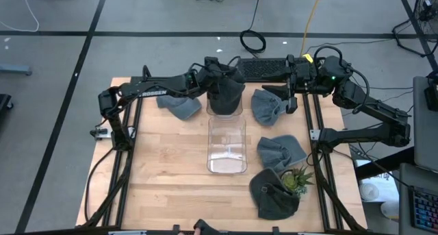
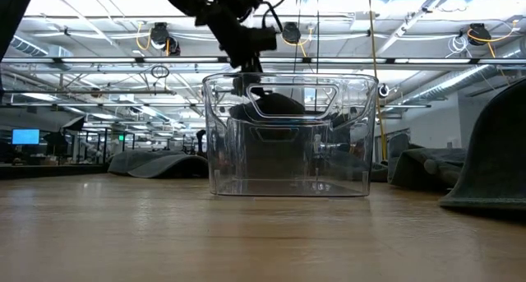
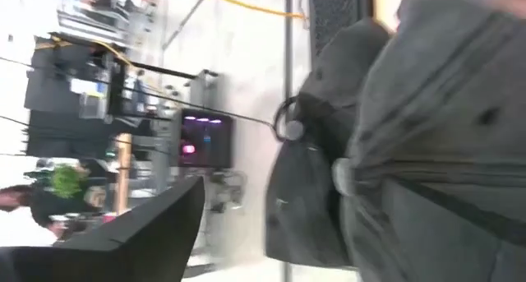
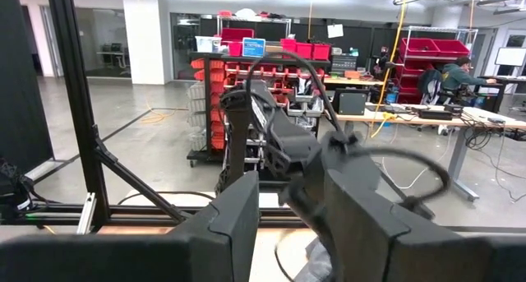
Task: Pick & Place hat
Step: Put the top black cap into the top transparent bin, then put the black cap into the top transparent bin
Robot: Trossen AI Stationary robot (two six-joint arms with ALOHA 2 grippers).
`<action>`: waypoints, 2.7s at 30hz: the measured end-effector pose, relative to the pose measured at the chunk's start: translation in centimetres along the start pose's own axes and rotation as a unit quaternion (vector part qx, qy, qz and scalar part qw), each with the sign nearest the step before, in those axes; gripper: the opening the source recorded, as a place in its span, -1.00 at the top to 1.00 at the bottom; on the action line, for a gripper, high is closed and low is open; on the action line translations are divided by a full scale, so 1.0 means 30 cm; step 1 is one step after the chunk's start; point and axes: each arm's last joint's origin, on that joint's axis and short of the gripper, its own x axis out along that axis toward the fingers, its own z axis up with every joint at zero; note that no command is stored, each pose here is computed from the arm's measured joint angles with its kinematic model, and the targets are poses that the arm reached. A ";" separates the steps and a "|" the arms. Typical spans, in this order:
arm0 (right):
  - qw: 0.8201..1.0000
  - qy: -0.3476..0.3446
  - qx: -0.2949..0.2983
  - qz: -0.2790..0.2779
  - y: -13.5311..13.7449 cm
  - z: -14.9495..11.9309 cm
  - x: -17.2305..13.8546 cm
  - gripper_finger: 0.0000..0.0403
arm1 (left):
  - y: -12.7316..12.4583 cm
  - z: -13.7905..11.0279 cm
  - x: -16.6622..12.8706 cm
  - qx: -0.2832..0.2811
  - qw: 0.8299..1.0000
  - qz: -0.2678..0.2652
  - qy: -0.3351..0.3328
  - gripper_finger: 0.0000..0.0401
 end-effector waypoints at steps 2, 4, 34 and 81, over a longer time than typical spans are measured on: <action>1.000 0.000 0.000 0.000 0.000 0.000 0.000 0.37 | 0.024 0.007 -0.034 -0.039 0.999 -0.003 -0.023 -0.90; 1.000 0.000 0.000 0.000 0.000 0.000 0.000 0.37 | 0.059 0.003 -0.085 -0.093 0.994 -0.016 -0.047 -0.89; 0.999 -0.018 0.039 -0.001 0.000 0.012 0.000 0.37 | 0.348 -0.102 -0.800 -0.472 0.745 -0.270 -0.386 -0.79; 0.949 -0.019 0.280 -0.146 0.288 0.411 0.027 -0.55 | 0.301 -0.092 -0.899 -0.491 0.698 -0.360 -0.377 -0.81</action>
